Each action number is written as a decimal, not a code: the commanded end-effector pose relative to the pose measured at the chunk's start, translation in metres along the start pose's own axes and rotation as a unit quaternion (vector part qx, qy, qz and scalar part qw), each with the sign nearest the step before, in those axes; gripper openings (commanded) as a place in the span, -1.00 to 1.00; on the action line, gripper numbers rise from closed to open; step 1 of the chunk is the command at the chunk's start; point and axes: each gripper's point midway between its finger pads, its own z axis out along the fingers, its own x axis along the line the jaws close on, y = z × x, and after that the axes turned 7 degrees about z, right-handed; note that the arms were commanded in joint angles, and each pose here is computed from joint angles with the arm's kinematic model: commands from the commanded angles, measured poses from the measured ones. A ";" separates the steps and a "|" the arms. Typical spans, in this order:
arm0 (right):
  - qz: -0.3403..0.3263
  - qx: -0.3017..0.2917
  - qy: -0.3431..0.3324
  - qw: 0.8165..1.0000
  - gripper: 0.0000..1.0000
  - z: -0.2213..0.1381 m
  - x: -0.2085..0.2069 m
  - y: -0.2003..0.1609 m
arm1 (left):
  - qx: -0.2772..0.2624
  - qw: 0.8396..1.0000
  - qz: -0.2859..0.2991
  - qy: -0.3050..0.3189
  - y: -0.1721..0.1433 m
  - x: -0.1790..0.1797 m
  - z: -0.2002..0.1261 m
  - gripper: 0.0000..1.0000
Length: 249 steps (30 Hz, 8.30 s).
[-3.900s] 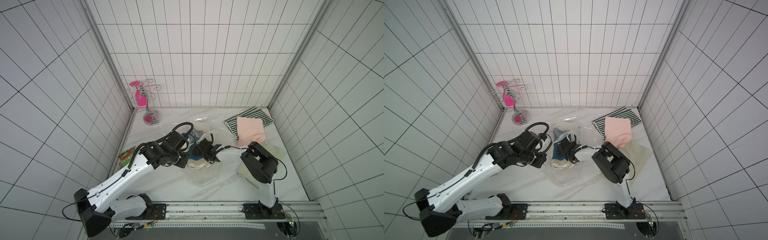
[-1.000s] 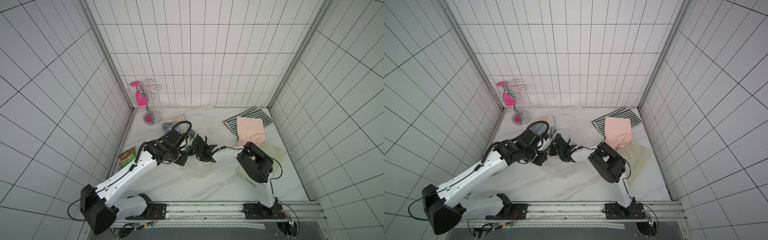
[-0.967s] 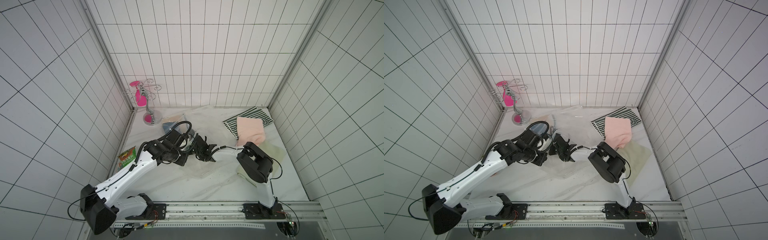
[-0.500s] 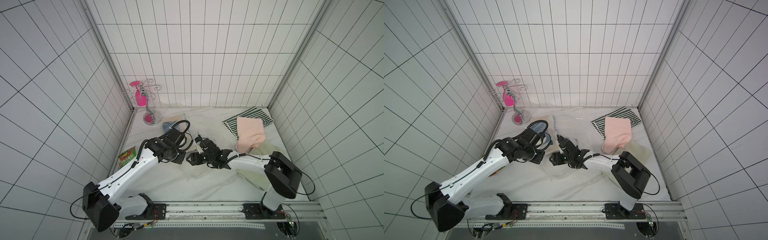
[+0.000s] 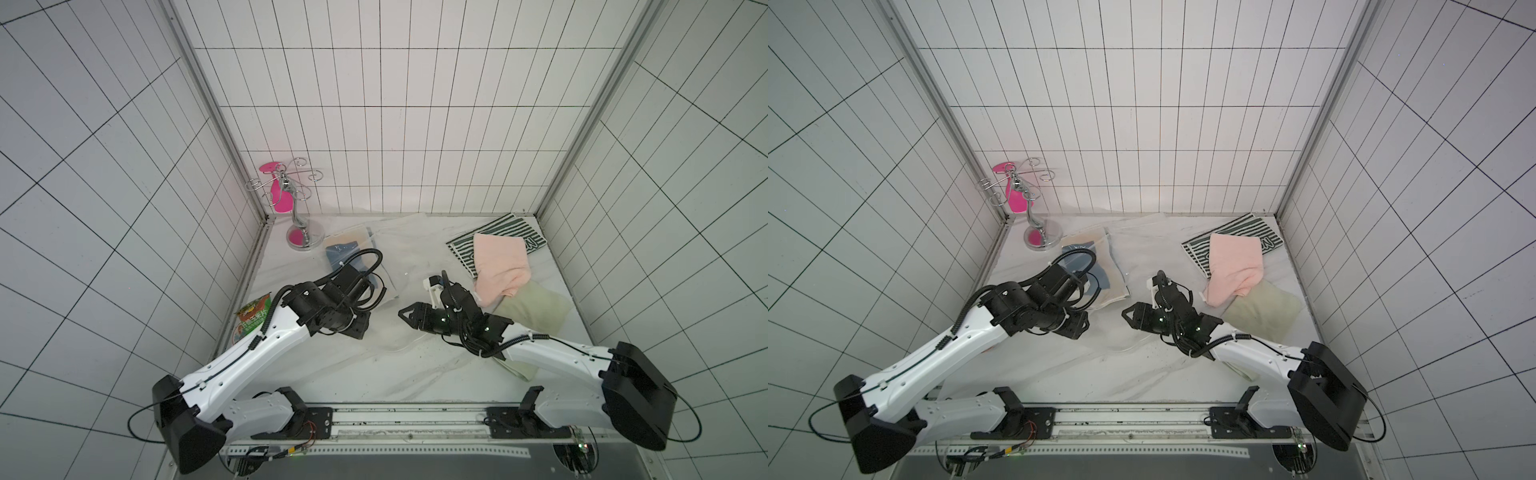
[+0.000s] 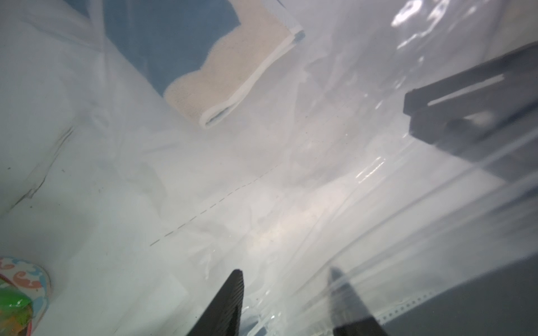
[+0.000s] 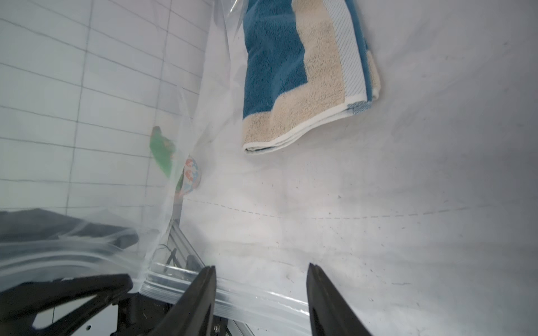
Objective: Place the folded towel into the vacuum bag
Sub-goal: Place the towel in the vacuum bag, then adjust the towel at the center of the board.
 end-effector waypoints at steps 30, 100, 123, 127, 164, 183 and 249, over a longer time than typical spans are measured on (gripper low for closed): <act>0.120 -0.071 -0.433 0.891 0.37 -0.184 -0.163 0.022 | -0.336 0.937 0.017 0.091 0.192 -0.001 -0.061 0.97; 0.280 -0.053 -0.496 0.820 -0.39 -0.144 -0.301 0.094 | -0.266 0.956 0.053 -0.115 0.177 -0.061 0.005 0.61; 0.375 -0.115 -0.397 0.830 -0.49 -0.207 -0.284 0.061 | -0.267 0.955 0.056 -0.113 0.178 -0.061 0.001 0.61; 0.353 -0.124 -0.418 0.828 0.01 -0.223 -0.274 0.068 | -0.266 0.956 0.055 -0.114 0.178 -0.061 0.002 0.61; 0.518 -0.240 -0.391 0.722 0.52 -0.305 -0.330 0.043 | 0.091 0.936 0.137 -0.312 0.080 -0.329 0.233 0.52; 0.412 -0.241 -0.388 0.789 -0.92 -0.299 -0.288 0.075 | -0.008 0.960 0.155 -0.232 0.113 -0.305 0.216 -1.00; 0.255 -0.070 -0.495 0.828 -0.10 -0.202 -0.292 0.062 | -0.086 0.971 0.165 -0.152 0.088 -0.180 0.088 0.24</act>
